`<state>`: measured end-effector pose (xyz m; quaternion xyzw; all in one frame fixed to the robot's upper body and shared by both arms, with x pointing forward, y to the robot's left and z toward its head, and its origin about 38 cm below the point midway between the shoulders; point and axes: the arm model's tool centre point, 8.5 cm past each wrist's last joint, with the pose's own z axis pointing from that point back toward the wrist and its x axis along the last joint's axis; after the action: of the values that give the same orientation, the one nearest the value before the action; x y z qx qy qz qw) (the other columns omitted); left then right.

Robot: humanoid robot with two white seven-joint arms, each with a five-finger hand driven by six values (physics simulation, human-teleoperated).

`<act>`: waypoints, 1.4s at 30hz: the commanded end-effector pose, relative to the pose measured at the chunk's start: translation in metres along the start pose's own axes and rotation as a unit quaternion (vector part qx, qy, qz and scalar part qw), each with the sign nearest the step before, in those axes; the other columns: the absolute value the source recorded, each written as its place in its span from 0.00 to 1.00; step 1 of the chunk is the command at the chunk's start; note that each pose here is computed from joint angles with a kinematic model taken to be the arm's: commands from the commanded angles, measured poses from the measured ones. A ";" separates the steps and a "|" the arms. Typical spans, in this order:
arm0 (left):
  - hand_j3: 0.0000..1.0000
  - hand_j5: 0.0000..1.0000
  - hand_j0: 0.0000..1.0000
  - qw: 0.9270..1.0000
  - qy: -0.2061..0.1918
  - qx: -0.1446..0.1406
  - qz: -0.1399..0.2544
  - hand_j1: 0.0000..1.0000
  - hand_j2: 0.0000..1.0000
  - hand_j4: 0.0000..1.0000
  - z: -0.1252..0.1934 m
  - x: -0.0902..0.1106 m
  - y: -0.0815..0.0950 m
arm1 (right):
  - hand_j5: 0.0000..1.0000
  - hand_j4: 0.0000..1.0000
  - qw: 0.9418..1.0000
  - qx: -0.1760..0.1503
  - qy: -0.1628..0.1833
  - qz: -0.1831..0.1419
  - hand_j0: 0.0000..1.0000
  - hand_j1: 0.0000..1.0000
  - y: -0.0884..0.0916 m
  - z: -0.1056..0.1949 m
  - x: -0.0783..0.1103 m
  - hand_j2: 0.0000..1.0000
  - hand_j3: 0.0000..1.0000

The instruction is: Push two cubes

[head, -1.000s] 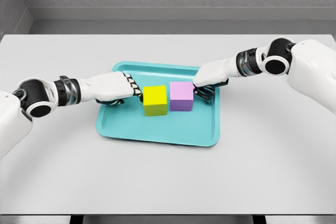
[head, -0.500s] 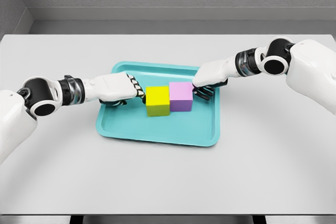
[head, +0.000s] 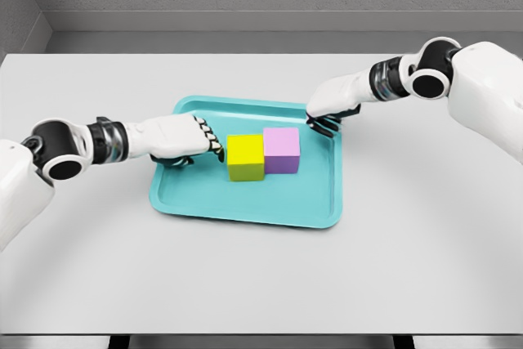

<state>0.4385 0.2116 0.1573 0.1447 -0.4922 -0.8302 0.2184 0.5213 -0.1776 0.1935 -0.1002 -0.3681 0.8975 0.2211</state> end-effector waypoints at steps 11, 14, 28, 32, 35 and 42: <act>0.72 0.72 0.72 0.997 -0.053 0.060 -0.019 0.72 0.72 0.72 0.076 0.038 0.033 | 0.12 0.12 1.000 -0.004 -0.007 0.014 0.12 0.12 -0.015 -0.009 0.008 0.12 0.12; 0.70 0.70 0.70 0.996 -0.062 0.063 -0.019 0.70 0.70 0.70 0.074 0.043 0.034 | 0.12 0.12 1.000 0.000 -0.004 0.021 0.12 0.12 -0.015 -0.011 0.008 0.12 0.12; 0.69 0.69 0.69 0.997 -0.055 0.056 -0.012 0.69 0.69 0.69 0.076 0.039 0.027 | 0.12 0.12 0.999 0.012 -0.010 0.031 0.12 0.12 -0.012 -0.016 0.014 0.12 0.12; 0.69 0.69 0.69 0.997 -0.048 0.052 -0.010 0.69 0.69 0.69 0.078 0.034 0.026 | 0.12 0.12 0.999 0.012 -0.012 0.033 0.12 0.12 -0.012 -0.016 0.016 0.12 0.12; 0.69 0.69 0.69 0.998 -0.048 0.051 -0.010 0.69 0.69 0.69 0.078 0.034 0.025 | 0.12 0.12 0.999 0.011 -0.015 0.036 0.12 0.12 -0.013 -0.017 0.018 0.12 0.12; 0.69 0.69 0.69 0.998 -0.044 0.048 -0.005 0.69 0.69 0.69 0.077 0.031 0.022 | 0.12 0.12 0.999 0.008 -0.024 0.046 0.12 0.12 -0.017 -0.019 0.026 0.12 0.12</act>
<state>0.3809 0.2446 0.2127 0.1215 -0.5386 -0.8136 0.1819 0.5120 -0.1446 0.1925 -0.0954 -0.3599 0.9120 0.1724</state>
